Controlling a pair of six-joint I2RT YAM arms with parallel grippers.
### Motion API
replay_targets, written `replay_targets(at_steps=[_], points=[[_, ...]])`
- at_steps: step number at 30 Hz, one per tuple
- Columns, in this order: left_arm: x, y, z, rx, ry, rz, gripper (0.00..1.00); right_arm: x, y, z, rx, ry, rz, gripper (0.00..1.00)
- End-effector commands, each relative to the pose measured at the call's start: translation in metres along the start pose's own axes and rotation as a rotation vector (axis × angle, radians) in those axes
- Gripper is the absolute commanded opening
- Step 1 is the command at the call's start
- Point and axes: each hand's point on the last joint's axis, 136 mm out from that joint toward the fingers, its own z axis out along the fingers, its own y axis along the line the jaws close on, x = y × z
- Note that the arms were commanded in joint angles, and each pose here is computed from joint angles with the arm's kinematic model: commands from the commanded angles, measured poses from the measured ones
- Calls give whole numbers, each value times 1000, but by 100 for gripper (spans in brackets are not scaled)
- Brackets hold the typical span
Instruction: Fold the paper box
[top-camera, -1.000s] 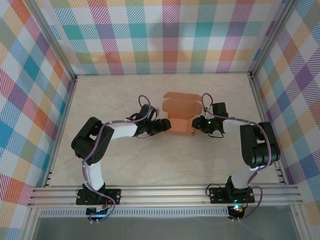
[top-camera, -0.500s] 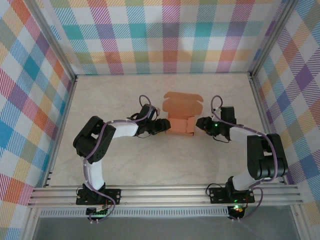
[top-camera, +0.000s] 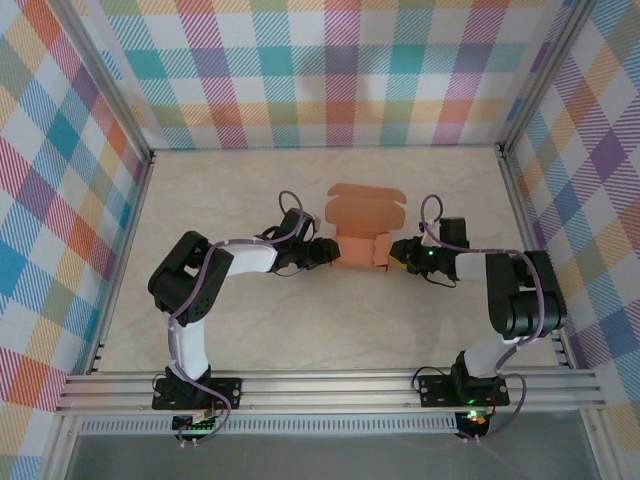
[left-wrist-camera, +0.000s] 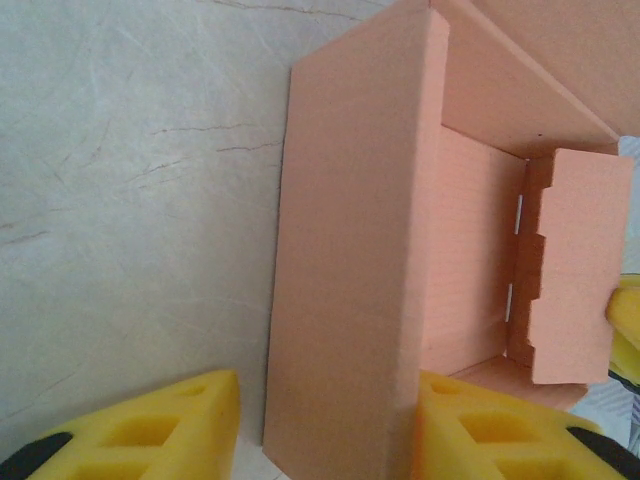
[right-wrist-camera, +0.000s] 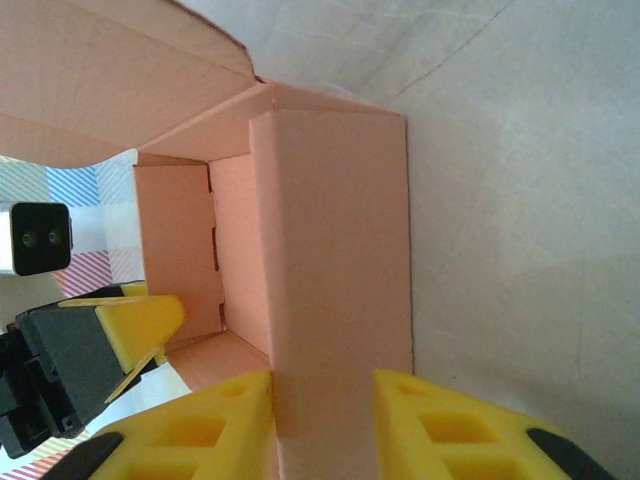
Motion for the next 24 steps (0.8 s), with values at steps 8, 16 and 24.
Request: replay_targets(at_steps=[8,16,24], points=[[3,1,7,6,24,4,44,-8,13,-9,-95,-35,-7,32],[3,2,8,5,26,1,44,-6,1,-6,-84,-22,21,31],[3,2,8,4,29,2,44,-2,-2,1,-111,19,38,30]])
